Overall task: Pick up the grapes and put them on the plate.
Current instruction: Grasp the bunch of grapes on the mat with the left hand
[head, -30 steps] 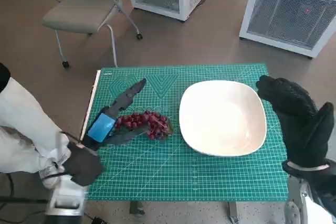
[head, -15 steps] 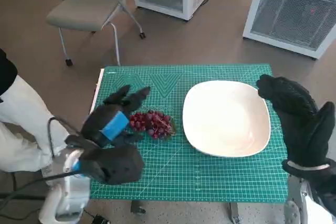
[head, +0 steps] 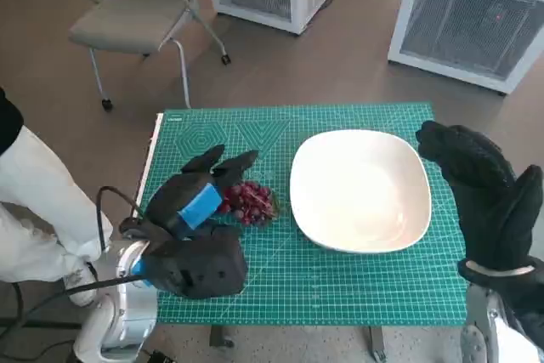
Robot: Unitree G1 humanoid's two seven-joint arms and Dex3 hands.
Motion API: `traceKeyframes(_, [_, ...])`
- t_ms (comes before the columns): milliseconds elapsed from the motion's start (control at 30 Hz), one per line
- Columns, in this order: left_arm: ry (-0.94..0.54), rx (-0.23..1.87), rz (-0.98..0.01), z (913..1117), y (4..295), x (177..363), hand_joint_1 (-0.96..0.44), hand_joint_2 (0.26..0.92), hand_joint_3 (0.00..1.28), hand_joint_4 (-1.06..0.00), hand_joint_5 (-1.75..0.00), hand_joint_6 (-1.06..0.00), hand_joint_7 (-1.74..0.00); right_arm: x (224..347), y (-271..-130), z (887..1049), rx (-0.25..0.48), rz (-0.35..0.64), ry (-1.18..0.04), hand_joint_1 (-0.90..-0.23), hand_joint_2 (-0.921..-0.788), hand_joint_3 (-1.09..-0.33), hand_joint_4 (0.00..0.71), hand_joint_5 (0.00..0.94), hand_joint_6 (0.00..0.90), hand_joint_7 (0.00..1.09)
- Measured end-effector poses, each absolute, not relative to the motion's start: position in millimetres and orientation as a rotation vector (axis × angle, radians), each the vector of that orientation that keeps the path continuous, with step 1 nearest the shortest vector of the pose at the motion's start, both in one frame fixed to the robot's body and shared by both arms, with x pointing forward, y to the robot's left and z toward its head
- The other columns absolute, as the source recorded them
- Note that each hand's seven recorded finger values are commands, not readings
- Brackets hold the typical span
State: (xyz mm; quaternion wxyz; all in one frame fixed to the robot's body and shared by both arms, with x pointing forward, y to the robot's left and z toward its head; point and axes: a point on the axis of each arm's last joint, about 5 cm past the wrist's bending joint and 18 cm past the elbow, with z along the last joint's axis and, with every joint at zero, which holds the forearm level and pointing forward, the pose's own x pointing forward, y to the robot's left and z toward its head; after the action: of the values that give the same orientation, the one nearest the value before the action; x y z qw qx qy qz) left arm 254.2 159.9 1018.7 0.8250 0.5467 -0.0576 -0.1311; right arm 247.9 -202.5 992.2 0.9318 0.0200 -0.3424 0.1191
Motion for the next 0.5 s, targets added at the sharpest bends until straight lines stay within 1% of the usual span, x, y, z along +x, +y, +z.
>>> traceKeyframes(267, [-0.065, 1.213, -0.277, 1009.3, 150.5, 266.5, -0.19, 0.743, 0.00, -0.14, 0.00, -0.33, 0.00, 247.8, -202.6, 992.0, 0.041, 0.243, -0.700, -0.505, -0.921, -0.576, 0.355, 0.422, 0.218, 0.86])
traceKeyframes(500, [0.012, 1.263, -0.290, 996.6, 139.5, 285.1, -0.17, 0.745, 0.00, -0.13, 0.00, -0.33, 0.00, 248.0, -202.5, 991.7, 0.041, 0.243, -0.699, -0.504, -0.921, -0.577, 0.355, 0.420, 0.218, 0.86])
